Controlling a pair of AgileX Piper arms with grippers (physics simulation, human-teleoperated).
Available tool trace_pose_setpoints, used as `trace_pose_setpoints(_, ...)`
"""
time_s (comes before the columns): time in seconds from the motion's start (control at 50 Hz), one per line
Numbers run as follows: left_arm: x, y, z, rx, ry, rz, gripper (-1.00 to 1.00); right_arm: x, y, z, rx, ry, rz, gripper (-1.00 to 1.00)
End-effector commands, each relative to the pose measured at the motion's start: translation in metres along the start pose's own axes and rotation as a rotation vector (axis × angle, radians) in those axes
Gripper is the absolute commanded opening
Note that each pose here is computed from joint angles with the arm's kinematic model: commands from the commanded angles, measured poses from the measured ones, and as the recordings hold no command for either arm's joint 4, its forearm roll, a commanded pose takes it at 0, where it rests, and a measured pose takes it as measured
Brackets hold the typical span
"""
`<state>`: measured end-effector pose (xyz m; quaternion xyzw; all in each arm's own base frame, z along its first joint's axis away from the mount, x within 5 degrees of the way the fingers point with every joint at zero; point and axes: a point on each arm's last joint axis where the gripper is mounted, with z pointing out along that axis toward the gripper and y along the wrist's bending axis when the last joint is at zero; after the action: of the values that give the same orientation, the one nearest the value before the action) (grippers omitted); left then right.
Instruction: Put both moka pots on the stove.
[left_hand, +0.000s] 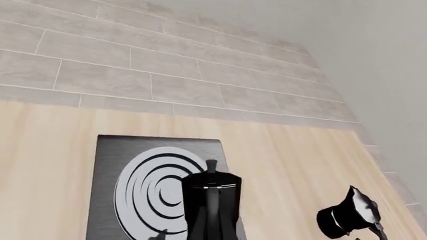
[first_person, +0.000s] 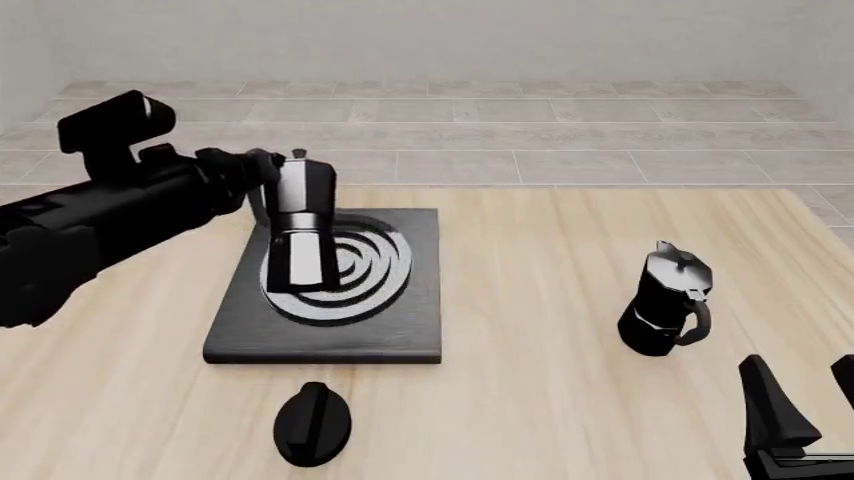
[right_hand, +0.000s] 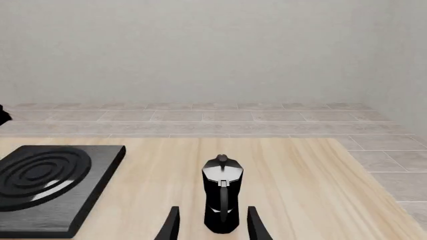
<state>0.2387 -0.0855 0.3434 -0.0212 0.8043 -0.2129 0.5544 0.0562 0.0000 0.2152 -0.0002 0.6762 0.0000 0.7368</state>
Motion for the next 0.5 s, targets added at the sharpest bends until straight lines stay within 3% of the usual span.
trace_pose_setpoints(0.02,-0.014,0.014,0.002,-0.029,-0.106,-0.003,-1.0,0.0,0.0,0.0,0.0,0.0,0.0,1.0)
trace_pose_setpoints(0.5,-0.014,0.044,0.033,-0.106,-0.155,0.042,-1.0,0.0,0.0,0.0,0.0,0.0,0.0,1.0)
